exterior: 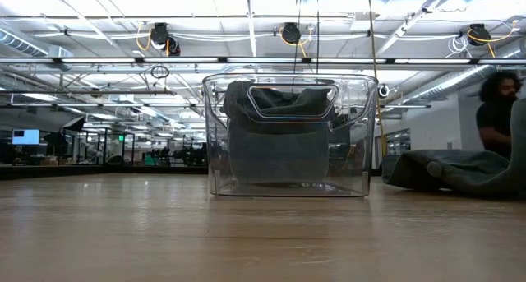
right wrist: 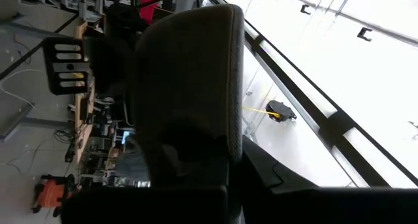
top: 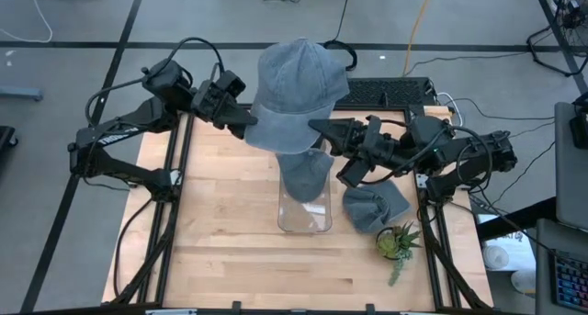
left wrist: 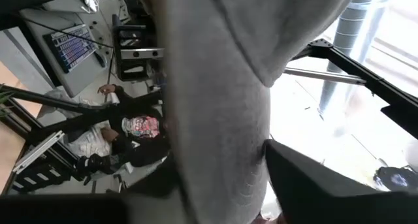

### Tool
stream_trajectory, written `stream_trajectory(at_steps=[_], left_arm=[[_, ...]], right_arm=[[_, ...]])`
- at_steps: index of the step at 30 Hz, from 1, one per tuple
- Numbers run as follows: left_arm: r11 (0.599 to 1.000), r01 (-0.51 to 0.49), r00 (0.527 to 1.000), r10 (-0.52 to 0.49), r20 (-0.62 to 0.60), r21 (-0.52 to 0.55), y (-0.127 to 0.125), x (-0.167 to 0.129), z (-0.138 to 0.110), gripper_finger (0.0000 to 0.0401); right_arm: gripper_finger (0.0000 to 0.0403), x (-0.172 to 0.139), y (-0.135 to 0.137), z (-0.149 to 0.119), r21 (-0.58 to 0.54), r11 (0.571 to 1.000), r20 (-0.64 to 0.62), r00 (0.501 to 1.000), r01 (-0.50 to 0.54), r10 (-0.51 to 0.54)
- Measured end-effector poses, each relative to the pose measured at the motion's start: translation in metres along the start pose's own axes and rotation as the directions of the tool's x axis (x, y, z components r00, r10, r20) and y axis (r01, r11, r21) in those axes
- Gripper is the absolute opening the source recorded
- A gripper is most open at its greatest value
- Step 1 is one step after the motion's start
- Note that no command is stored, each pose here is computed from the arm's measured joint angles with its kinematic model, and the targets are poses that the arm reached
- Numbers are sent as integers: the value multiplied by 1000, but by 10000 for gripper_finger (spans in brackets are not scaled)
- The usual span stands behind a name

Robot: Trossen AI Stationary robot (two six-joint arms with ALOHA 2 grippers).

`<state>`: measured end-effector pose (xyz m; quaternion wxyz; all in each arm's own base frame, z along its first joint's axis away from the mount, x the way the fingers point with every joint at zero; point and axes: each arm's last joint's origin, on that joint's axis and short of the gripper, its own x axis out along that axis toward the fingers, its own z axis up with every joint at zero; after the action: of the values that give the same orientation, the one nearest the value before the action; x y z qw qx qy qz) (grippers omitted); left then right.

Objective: Pick & Place hat
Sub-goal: Put the top blue cap into the bottom transparent bin

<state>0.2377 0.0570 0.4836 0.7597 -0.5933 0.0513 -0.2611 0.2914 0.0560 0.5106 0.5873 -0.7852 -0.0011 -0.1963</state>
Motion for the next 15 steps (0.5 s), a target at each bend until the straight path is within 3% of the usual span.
stream_trajectory(at_steps=[8, 11, 15], left_arm=[[999, 26, 999, -25, -30, 42, -5, -1, -2, 22], [996, 47, 999, -45, -31, 73, -8, -1, -2, 13], [974, 76, 997, -72, -28, 213, -10, -1, -1, 17]], right_arm=[[9, 0, 3, 1, 20, 999, -15, 999, -33, 34], [10, 0, 3, 1, 70, 997, -17, 999, -30, 31], [19, 0, 3, 0, 196, 980, -42, 998, -31, 40]])
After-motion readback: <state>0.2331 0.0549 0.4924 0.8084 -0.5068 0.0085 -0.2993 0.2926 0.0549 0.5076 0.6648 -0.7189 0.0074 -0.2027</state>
